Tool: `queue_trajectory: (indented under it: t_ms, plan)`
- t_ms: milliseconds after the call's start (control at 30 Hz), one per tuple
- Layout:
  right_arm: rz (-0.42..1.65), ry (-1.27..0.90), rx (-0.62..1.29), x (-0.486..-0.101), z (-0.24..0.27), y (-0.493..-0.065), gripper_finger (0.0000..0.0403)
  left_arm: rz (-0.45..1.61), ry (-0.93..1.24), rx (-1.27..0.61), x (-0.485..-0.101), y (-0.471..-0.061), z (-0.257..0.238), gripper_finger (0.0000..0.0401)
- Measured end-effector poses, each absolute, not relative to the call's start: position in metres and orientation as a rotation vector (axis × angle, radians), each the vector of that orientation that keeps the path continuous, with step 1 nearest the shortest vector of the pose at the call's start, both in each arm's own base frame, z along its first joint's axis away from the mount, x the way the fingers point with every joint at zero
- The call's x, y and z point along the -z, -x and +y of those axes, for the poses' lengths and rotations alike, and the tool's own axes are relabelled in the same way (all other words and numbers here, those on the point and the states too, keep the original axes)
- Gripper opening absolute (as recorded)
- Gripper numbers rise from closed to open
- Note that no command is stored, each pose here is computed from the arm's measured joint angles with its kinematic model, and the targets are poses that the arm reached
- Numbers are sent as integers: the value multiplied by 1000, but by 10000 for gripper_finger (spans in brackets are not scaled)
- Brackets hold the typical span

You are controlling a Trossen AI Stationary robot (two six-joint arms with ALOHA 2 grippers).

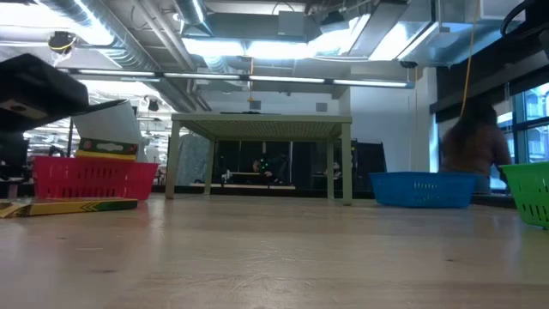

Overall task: Pick & Place Office Desk Supplies
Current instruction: Put the black rubber band into the green bin

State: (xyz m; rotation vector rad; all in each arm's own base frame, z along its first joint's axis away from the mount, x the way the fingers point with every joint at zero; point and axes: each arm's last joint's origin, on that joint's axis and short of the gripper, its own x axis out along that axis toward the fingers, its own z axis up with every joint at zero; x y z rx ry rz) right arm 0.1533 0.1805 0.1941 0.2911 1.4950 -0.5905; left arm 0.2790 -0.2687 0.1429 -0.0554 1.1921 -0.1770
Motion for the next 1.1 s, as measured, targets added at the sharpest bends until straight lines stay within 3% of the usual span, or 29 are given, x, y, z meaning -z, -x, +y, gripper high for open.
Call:
queue_trajectory:
  t_ms: [200,433,800,1100]
  plan:
    - [1494,-292,589,-194,181,-153,187,1180,39,197,-143,-280,-269,100]
    - [1495,-292,589,-194,181,-153,187,1190,18,234,-143,-279,-270,9]
    - [1504,-299,587,-216,181,-162,163,1032,-21,98,-168,-285,-257,4]
    - [1099,-158,530,-249,187,-183,138,712,-84,-189,-219,-295,-225,4]
